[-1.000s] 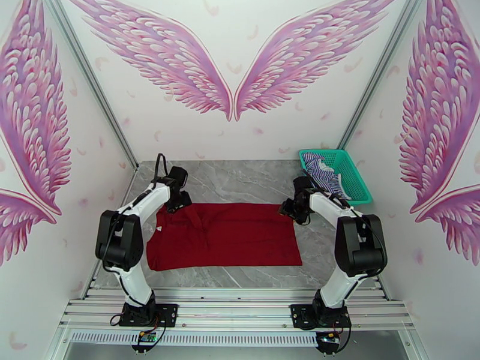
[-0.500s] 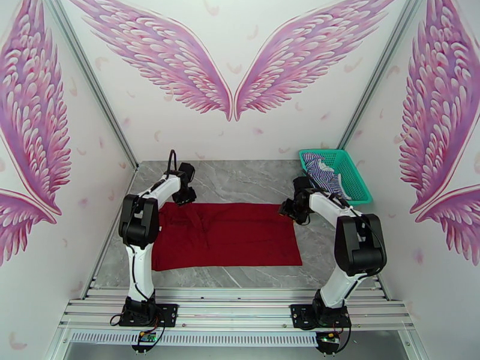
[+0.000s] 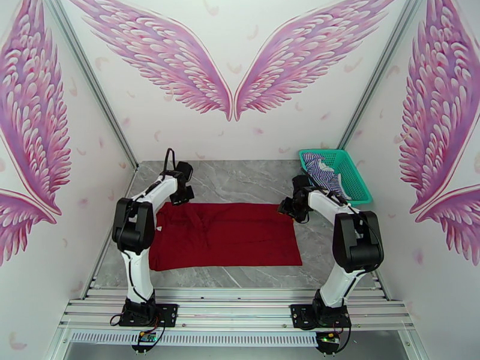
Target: Fold and stack the mixed laundry pile
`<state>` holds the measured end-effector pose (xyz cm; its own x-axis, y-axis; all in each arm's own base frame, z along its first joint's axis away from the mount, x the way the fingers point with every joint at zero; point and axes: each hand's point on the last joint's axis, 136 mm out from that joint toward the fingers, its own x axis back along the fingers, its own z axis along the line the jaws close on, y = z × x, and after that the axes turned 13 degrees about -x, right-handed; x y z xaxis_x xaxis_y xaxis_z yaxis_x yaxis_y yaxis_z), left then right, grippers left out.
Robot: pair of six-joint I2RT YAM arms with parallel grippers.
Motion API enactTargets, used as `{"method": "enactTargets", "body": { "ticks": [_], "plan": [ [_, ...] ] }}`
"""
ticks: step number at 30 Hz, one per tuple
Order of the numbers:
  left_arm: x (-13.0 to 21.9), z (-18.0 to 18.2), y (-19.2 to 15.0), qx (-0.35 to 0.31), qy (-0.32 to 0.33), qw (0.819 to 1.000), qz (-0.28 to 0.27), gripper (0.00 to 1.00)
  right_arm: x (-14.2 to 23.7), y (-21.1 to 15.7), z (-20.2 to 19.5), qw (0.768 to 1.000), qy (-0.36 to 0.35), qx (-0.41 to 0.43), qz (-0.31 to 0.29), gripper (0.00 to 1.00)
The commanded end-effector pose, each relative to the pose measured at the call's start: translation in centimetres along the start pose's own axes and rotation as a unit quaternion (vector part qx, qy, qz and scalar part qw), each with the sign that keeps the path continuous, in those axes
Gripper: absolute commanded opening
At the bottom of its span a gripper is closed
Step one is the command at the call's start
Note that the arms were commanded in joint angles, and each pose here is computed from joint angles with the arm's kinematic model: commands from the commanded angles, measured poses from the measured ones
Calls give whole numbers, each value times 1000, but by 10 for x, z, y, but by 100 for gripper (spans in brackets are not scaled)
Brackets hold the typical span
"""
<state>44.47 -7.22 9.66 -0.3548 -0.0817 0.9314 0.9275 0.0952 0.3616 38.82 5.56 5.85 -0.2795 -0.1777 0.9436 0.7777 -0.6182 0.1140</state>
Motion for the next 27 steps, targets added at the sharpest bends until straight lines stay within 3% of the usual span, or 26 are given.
{"method": "enactTargets", "body": {
  "ticks": [1,13,14,16,17,21,27],
  "plan": [
    [43,6,1,-12,-9,999,-48,0,0,1,1,1000,-5,4,-1,58],
    [67,25,-89,3,-15,998,-64,0,-6,1,-1,1000,-14,6,5,58],
    [65,29,-99,6,-5,998,-63,5,-6,1,-1,1000,-15,7,5,58],
    [59,42,-117,19,21,998,-54,47,-6,1,-1,1000,-17,9,6,58],
    [54,49,-128,26,33,998,-45,54,-6,1,-2,1000,-18,10,6,58],
    [43,59,-144,42,39,998,-15,57,-5,1,-1,1000,-19,12,8,58],
    [24,43,-132,93,-33,995,16,63,-3,3,1,1000,-18,16,6,58]
  ]
}}
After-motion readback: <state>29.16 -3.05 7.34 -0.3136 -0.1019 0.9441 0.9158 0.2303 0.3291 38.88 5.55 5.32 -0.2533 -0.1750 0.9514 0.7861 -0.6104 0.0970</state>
